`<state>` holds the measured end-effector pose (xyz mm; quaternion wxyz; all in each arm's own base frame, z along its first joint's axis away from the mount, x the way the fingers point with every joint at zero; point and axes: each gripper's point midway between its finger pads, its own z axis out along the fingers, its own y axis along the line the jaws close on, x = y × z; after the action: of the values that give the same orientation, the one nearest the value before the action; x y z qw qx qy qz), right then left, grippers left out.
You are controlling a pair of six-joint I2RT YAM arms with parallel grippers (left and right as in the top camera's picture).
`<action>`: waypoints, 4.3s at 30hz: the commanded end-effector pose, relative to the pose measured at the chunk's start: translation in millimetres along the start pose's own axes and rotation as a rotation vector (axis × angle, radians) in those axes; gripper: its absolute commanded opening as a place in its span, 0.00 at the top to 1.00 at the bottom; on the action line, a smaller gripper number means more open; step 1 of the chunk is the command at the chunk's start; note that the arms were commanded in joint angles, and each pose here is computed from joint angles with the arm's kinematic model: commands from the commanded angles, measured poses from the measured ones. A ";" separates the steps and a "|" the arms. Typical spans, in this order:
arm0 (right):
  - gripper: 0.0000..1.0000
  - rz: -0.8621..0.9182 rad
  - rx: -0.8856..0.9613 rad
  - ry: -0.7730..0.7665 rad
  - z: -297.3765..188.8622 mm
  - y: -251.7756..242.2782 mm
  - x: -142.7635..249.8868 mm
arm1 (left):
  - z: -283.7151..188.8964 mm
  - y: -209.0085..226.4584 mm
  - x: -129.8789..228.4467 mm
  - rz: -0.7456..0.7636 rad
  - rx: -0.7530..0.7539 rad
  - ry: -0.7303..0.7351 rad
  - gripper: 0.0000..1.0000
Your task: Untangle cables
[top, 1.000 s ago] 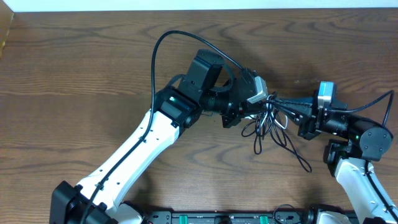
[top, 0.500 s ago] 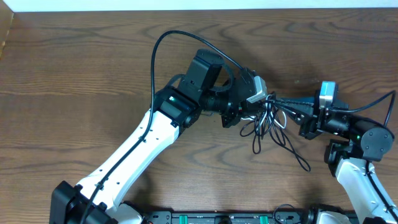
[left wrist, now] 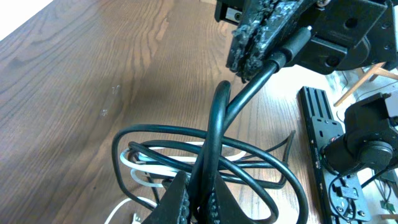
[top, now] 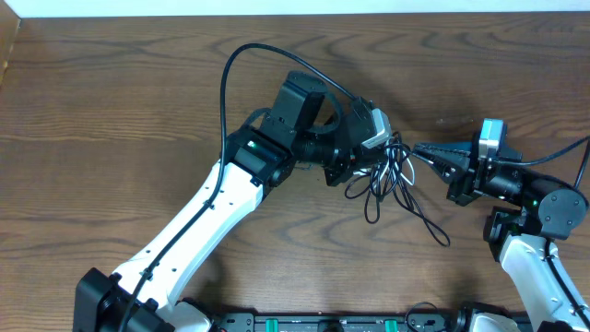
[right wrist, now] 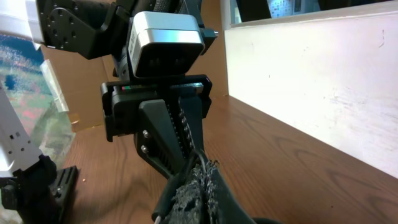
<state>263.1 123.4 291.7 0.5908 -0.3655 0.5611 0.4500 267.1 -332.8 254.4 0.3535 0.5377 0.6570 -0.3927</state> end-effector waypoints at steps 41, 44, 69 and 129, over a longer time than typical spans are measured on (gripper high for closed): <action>0.99 0.000 0.004 0.027 -8.1 -3.3 1.4 | -12.2 17.0 -5.7 0.024 -0.138 0.014 0.92; 0.96 0.000 0.005 0.026 -8.1 -3.3 1.4 | -13.2 22.3 -4.2 0.025 -0.169 0.024 0.92; 0.43 0.000 -0.011 0.036 -7.9 -0.5 2.9 | -9.9 22.6 -19.4 0.043 -0.176 -0.029 0.92; 0.97 0.083 -0.017 0.027 -1.4 0.4 3.7 | 5.1 15.7 -28.7 0.091 -0.186 -0.042 0.92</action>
<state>265.6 119.3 287.4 0.5746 -0.3457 0.5787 0.4642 285.3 -348.5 264.3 0.4180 0.5308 0.6615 -0.3254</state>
